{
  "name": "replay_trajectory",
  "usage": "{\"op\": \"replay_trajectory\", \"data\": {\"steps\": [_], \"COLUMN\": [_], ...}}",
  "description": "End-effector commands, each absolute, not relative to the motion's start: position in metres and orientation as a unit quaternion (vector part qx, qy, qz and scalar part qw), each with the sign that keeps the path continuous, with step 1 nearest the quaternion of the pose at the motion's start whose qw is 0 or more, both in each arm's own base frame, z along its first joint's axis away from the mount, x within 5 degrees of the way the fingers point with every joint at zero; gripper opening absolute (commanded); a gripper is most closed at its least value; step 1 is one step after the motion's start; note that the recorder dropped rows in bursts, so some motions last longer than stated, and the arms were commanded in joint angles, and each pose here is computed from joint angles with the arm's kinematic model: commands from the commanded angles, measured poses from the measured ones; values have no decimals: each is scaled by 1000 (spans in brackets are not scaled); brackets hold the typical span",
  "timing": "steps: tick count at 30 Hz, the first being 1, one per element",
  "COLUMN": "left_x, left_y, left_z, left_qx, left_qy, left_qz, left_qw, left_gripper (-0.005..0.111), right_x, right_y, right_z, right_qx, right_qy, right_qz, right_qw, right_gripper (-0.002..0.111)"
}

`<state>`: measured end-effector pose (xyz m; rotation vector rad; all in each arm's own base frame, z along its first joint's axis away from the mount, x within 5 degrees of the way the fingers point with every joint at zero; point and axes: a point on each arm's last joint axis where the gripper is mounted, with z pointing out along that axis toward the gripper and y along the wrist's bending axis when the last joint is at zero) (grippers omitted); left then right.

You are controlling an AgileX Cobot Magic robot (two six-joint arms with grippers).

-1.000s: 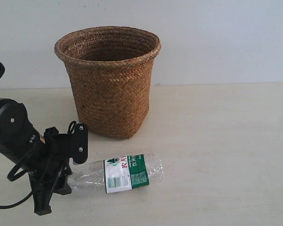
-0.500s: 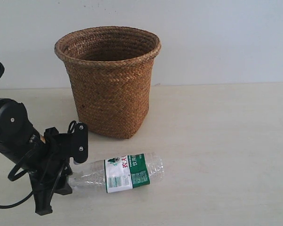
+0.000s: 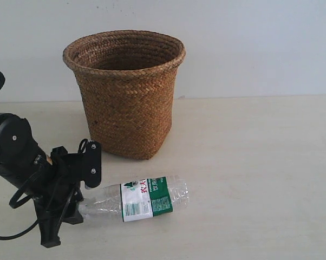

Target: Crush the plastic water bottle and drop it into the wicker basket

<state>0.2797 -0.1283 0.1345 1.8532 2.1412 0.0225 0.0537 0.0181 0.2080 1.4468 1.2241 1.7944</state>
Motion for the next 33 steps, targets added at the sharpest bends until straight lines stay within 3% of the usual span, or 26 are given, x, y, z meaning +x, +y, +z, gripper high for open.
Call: {"op": "replay_trajectory", "data": {"steps": [1,6,9,16,22,33], "left_x": [279,279,279,279,279,284], "left_y": [-130,-130,-130,-130,-130,-131], "left_z": [133,133,133,133,133,135], "left_qx": [641,641,641,641,641,639], "left_qy": [752,752,752,752,752,748], "left_qz": [1,1,1,1,1,14], "left_qw": [154,154,154,153,153,177], "left_gripper": [4,4,4,4,4,4], "right_x": [54,51,51,52,54,54], "right_y": [18,16,16,15,10,9], "right_z": [208,183,181,185,187,185], "right_qx": [532,591,569,200,-14,-47], "right_qy": [450,524,556,755,775,781], "right_qz": [666,563,543,330,137,105], "right_qw": [267,244,269,531,617,614], "right_gripper": [0,0,0,0,0,0]}}
